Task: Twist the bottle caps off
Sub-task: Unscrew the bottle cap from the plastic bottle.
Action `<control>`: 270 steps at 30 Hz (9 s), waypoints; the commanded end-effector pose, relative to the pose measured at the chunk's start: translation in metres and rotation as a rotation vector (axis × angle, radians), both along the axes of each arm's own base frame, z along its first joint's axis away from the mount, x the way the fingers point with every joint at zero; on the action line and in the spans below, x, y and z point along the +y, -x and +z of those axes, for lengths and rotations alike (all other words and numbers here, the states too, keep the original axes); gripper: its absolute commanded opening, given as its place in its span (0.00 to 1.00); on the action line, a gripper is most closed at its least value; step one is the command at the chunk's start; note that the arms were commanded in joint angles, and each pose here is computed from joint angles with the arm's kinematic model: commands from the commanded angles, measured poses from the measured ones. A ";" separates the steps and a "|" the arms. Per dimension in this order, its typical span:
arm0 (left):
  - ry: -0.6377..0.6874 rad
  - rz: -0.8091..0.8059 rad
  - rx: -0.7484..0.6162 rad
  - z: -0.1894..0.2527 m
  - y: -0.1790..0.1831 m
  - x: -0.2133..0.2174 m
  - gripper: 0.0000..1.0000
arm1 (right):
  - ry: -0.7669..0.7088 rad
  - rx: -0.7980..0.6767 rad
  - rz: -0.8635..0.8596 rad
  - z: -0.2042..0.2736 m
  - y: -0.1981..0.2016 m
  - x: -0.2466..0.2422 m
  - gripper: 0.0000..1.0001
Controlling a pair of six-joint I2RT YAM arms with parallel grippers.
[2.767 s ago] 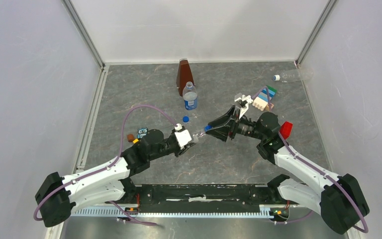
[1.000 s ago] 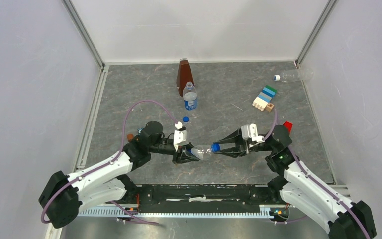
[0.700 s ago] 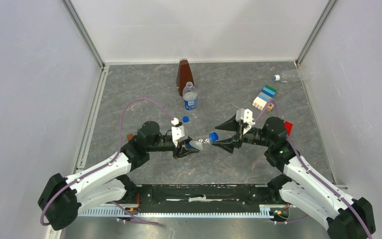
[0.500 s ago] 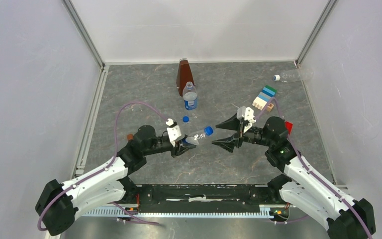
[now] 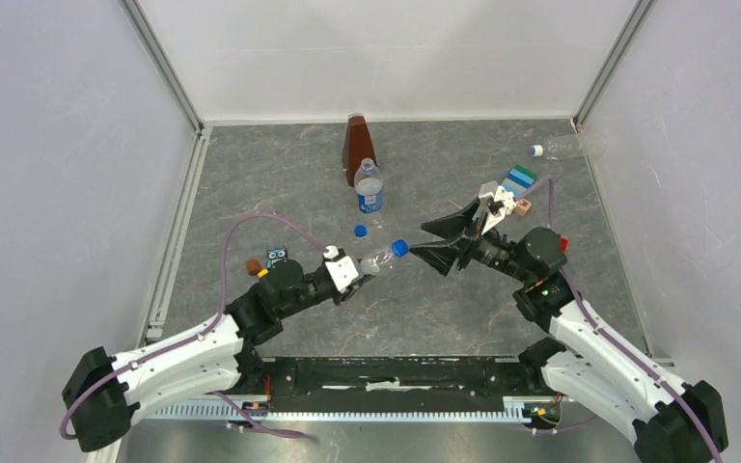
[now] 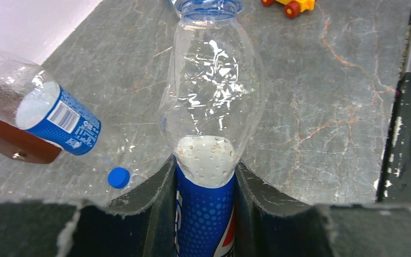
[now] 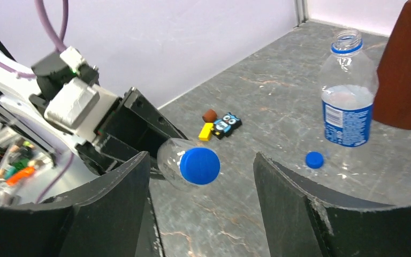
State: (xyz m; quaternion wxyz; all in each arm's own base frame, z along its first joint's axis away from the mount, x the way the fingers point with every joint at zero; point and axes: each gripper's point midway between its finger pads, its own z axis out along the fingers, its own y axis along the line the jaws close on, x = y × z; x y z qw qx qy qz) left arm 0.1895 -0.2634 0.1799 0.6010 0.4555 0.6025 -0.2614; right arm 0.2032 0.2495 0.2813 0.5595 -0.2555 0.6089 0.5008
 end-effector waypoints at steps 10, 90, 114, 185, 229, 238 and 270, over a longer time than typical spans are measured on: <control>-0.025 0.120 -0.167 0.019 -0.018 0.004 0.02 | -0.140 0.118 0.085 0.019 -0.005 0.018 0.71; 0.033 -0.155 0.187 0.026 0.012 -0.019 0.15 | 0.199 -0.281 0.219 -0.029 0.029 0.006 0.65; -0.036 0.151 -0.181 0.018 -0.016 0.007 0.07 | -0.071 0.189 0.063 -0.007 -0.021 0.023 0.70; -0.045 -0.068 0.216 -0.013 -0.011 0.006 0.10 | 0.199 -0.239 0.207 -0.039 0.018 0.011 0.67; -0.125 0.194 -0.275 0.002 -0.020 0.017 0.03 | -0.027 0.246 0.209 -0.029 -0.015 0.043 0.58; -0.116 0.213 -0.297 0.005 -0.022 0.021 0.03 | -0.004 0.245 0.230 -0.032 -0.015 0.046 0.58; 0.049 -0.183 0.063 0.016 0.026 0.003 0.06 | 0.197 -0.446 0.332 -0.057 0.051 0.007 0.01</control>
